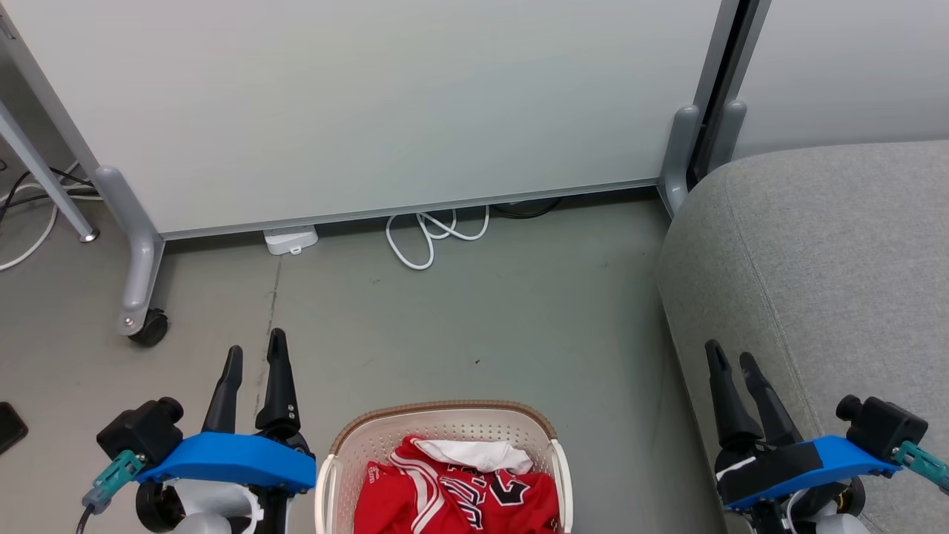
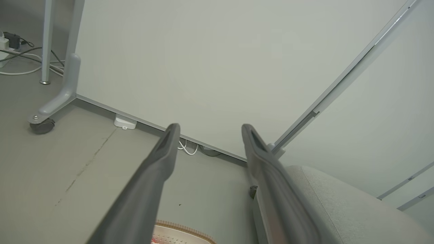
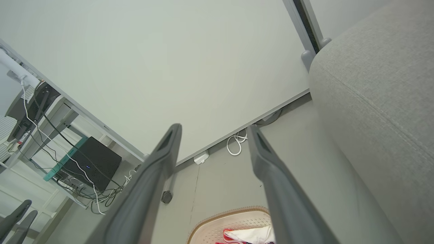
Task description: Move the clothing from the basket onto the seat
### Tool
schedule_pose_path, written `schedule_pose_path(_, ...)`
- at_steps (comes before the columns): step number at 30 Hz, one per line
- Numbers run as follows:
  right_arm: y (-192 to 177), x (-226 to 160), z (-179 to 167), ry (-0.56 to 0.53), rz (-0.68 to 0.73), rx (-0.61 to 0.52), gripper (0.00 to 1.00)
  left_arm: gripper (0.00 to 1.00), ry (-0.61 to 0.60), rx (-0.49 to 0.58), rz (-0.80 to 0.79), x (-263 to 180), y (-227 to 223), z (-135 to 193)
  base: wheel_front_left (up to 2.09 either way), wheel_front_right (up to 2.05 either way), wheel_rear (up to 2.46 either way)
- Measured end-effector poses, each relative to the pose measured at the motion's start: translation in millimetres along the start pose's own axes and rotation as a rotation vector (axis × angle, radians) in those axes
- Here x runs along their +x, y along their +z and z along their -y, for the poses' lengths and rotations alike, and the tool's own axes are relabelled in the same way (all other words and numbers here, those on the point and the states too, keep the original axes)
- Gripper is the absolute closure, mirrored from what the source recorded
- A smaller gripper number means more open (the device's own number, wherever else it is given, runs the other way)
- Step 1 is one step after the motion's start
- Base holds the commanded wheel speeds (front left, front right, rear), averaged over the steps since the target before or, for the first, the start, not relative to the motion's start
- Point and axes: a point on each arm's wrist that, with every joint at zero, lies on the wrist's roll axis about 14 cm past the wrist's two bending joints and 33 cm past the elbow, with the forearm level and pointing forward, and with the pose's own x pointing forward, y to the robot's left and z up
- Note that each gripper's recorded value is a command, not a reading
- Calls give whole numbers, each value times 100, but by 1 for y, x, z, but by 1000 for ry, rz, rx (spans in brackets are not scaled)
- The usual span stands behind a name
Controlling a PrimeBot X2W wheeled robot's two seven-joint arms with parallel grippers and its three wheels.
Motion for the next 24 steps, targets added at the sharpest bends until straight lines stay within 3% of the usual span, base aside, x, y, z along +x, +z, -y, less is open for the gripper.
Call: schedule_pose_path(24, -3, 6, -14, 67, 11, -264, 0, 0, -63, 268, 32, 4, 1, 15, 0, 0, 0)
